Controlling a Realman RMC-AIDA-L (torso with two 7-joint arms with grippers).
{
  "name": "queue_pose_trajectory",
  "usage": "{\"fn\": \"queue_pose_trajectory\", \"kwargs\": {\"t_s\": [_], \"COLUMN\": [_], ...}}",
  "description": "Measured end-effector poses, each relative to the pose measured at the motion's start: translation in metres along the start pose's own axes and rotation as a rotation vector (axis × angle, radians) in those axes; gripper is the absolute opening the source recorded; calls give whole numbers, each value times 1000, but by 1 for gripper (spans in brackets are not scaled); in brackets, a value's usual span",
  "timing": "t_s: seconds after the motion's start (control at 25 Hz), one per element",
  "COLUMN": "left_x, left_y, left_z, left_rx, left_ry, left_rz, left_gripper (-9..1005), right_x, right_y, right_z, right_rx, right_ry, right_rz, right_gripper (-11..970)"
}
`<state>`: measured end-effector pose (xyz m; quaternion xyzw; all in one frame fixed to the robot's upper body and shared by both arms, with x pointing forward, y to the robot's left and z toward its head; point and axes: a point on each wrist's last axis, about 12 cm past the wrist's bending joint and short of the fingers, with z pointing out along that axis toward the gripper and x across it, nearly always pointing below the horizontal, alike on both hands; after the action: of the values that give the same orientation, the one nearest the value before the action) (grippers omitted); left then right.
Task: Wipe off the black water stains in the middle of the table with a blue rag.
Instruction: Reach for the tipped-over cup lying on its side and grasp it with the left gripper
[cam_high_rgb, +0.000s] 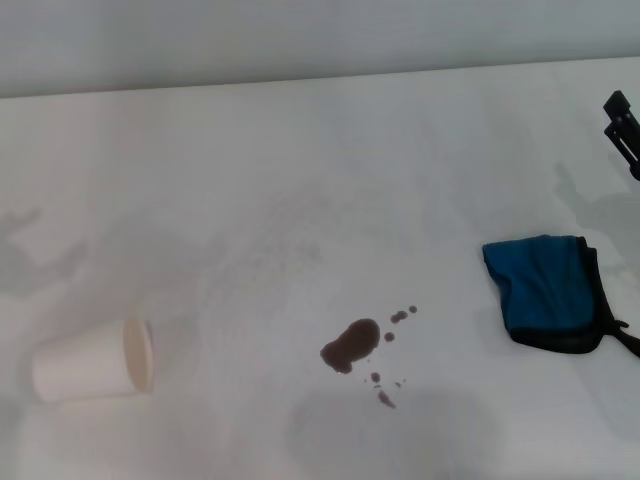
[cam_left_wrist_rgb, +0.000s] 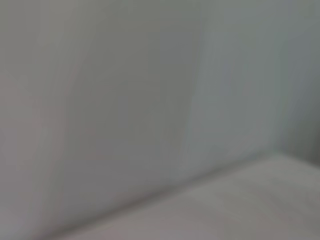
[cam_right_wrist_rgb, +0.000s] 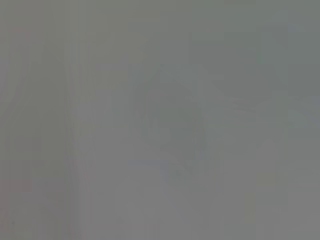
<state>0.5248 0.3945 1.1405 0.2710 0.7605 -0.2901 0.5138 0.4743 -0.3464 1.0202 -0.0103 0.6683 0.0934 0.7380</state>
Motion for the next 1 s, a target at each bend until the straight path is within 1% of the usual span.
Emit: {"fn": "queue_pose_trajectory", "kwargs": {"t_s": [0.04, 0.08, 0.12, 0.16, 0.24, 0.32, 0.36, 0.52, 0.6, 0.72, 0.76, 0.8, 0.88, 1.0], "left_x": [-5, -5, -10, -22, -31, -45, -45, -70, -80, -92, -96, -96, -97, -94], "left_y": [0, 0, 0, 0, 0, 0, 0, 0, -1, -5, -11, -12, -21, -32], "left_z": [1, 1, 4, 12, 19, 28, 28, 39, 44, 54, 63, 65, 76, 88], "left_rx": [28, 28, 53, 100, 125, 147, 147, 156, 166, 210, 245, 254, 297, 342], "left_ry": [60, 60, 112, 239, 342, 436, 436, 491, 510, 583, 639, 657, 730, 804], "left_rz": [5, 5, 11, 25, 37, 82, 82, 194, 249, 308, 320, 318, 322, 327], "left_gripper": [876, 876, 876, 877, 877, 877, 877, 877, 877, 877, 877, 877, 876, 876], "right_x": [0, -1, -1, -1, -1, -2, -2, -3, -3, -4, -4, -4, -4, -4], "right_y": [0, 0, 0, 0, 0, 1, 1, 1, 1, 0, 0, 0, 0, 0], "right_z": [0, 1, 1, 1, 3, 5, 5, 7, 8, 8, 8, 8, 8, 9], "right_rx": [0, -1, -1, -3, -6, -9, -10, -13, -14, -7, -6, -4, -4, -6], "right_ry": [-1, -3, -3, -4, -7, -9, -10, -13, -15, -19, -19, -20, -21, -24], "right_rz": [0, -1, -1, -2, -2, -2, -2, -2, -4, -3, -3, -2, -2, -2], "right_gripper": [840, 840, 840, 840, 840, 840, 840, 840, 840, 840, 840, 840, 840, 839]}}
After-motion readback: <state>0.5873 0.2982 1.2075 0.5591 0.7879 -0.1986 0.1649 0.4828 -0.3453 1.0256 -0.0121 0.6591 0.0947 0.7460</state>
